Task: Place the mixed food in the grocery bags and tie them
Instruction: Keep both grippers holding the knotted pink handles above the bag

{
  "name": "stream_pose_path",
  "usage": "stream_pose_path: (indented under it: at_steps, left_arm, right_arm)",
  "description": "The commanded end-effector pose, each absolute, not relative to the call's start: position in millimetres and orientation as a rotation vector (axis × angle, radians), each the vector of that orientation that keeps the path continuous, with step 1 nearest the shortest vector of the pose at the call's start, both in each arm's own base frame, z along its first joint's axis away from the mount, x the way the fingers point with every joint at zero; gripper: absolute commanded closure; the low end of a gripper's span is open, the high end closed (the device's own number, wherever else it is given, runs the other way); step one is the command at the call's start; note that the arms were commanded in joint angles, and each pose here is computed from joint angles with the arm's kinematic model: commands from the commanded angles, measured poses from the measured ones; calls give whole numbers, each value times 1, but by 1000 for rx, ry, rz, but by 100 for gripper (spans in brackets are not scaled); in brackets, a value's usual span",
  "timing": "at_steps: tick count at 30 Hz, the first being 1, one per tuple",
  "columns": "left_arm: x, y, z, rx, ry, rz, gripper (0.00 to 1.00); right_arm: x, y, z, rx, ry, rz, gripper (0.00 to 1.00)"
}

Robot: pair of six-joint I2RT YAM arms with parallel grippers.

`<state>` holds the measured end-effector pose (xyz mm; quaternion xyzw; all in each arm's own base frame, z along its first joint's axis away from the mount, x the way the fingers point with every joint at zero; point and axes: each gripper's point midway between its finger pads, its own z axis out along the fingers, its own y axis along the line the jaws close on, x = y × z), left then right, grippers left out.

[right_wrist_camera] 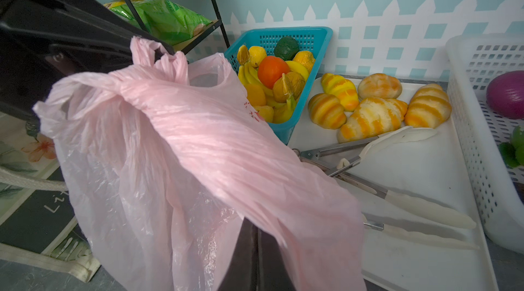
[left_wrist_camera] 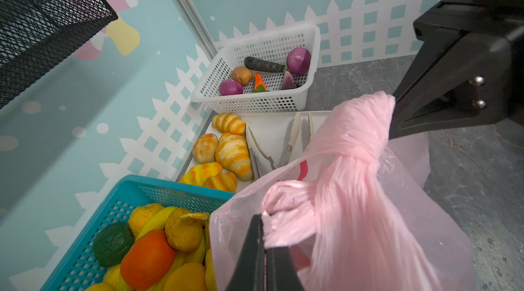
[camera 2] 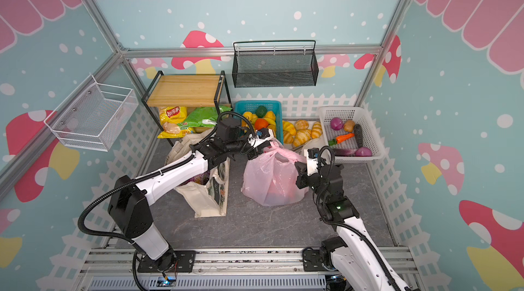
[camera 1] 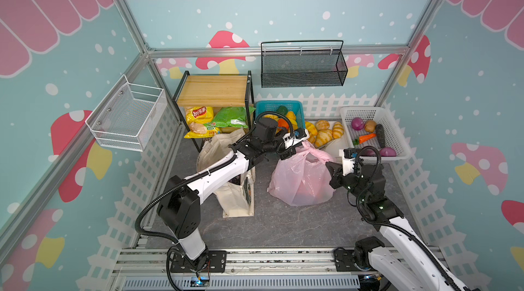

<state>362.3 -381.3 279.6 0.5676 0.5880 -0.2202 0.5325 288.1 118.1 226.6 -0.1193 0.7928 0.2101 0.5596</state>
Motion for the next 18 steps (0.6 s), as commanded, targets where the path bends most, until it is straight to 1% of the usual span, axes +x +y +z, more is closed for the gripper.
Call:
stream_pose_path:
  at_steps: [1,11,18]
  left_arm:
    - [367,-371,301,1293,1380,-499,100]
    - [370,-359,301,1269,1417,-524,100]
    - [353,-353,291,1341,1436,-563,100]
  right_arm:
    - [281,116,219,-276,1918,521,100]
    - [276,104,204,-258,1984,518,100]
    - [276,98,198,-245,2010,497,100]
